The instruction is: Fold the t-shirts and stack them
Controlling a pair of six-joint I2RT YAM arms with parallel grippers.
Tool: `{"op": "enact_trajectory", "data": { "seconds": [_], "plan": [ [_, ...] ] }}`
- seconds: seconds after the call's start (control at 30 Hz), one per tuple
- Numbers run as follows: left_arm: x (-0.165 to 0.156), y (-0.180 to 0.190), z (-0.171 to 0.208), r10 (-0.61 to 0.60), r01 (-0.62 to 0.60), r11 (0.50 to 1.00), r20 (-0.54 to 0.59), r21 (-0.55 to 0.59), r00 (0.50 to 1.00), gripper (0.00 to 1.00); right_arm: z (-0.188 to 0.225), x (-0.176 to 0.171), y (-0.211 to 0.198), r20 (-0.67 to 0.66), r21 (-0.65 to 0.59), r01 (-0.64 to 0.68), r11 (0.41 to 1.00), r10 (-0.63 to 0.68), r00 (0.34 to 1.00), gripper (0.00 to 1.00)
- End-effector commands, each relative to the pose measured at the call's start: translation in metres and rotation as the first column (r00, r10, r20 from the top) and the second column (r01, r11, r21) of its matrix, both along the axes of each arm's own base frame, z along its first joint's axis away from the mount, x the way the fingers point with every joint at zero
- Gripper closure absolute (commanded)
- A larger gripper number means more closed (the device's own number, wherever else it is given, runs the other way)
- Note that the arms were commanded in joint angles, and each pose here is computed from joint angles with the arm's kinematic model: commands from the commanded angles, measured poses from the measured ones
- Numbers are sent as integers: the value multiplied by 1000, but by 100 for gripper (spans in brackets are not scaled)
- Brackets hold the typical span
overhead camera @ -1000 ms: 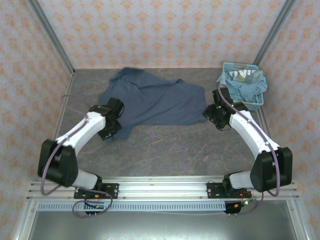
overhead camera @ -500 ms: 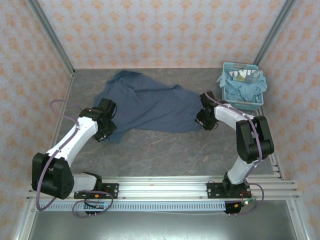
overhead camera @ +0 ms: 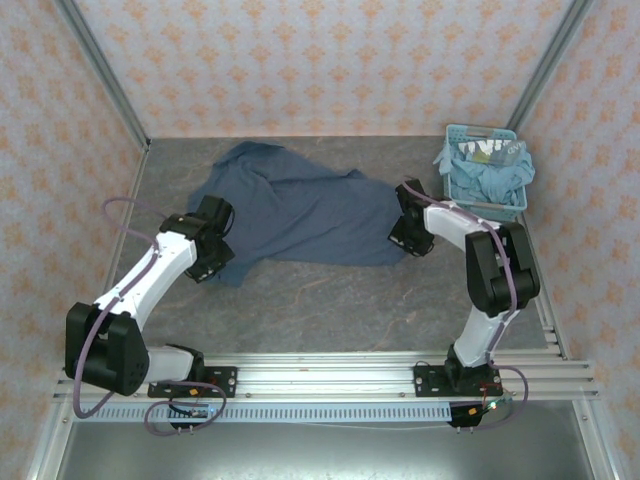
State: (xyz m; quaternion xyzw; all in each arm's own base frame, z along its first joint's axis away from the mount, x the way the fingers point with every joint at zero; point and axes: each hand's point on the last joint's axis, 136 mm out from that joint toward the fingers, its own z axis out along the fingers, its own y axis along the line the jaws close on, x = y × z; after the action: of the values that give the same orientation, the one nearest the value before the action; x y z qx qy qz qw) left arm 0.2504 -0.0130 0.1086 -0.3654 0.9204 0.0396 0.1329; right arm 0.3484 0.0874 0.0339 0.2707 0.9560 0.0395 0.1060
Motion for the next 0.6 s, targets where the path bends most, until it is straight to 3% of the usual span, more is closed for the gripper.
{"op": "enact_trajectory", "data": {
  "seconds": [0.0,0.23,0.43,0.5,0.57],
  "plan": [
    [1,8,10,-12,12,999,-3,48,1000,100,35,-15,-11,30,-74,-41,996,43,999,100],
    [3,8,11,-20,21,998,-6,52,1000,100,71,-49,-15,20,-66,-78,995,79,997,100],
    [6,3,4,-31,32,999,-21,30,999,100,44,-76,-15,-106,-44,-74,996,69,992,97],
    [7,0,3,-37,37,999,-20,16,999,100,35,-75,-20,-111,-50,-41,998,36,993,73],
    [7,-1,5,-43,43,999,-20,10,999,100,38,-74,-27,-94,-71,-8,997,2,996,54]
  ]
}}
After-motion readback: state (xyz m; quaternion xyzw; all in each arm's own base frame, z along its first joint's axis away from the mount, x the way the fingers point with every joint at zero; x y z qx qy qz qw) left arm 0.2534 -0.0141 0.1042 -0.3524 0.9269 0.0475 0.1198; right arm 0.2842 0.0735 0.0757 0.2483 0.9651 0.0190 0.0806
